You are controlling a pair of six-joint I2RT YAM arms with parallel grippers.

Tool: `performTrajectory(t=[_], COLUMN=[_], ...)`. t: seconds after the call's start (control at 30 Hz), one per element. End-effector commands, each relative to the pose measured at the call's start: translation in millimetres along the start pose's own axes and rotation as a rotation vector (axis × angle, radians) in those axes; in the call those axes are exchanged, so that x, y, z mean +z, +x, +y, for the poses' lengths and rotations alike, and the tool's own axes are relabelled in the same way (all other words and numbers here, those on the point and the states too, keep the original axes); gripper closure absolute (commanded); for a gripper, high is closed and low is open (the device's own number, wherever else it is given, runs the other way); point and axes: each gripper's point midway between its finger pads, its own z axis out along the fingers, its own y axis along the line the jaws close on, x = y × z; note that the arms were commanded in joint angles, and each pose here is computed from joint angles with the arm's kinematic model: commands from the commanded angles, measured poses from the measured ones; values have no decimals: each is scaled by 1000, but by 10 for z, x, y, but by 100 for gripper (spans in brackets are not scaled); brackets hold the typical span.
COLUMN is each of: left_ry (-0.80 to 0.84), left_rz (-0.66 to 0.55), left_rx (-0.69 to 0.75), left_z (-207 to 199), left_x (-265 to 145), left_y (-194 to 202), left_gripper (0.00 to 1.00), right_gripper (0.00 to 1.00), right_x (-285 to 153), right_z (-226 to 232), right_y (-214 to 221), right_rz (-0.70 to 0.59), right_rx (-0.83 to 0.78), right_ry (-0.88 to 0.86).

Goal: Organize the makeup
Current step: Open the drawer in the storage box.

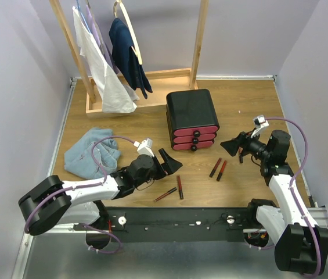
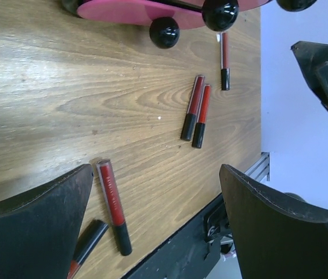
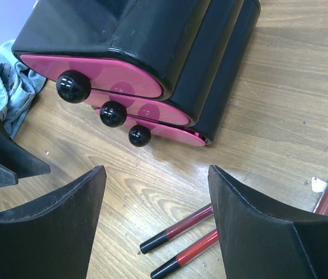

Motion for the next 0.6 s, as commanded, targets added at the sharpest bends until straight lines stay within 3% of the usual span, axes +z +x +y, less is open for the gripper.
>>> performTrajectory(t=[0.0, 0.3, 0.57], left_ry=[64, 56, 110], left_rz=[-94, -109, -129], left_rx=[-37, -96, -204], left_z=[-264, -330, -421], left_x=[122, 494, 842], left_y=[-171, -144, -44], left_gripper=[1, 2, 17], right_gripper=[21, 21, 21], right_x=[-14, 5, 10], right_z=[26, 5, -12], right_y=[22, 47, 48], right_rz=[-11, 1, 5], right_rx=[-10, 4, 5], right_ry=[-20, -19, -14])
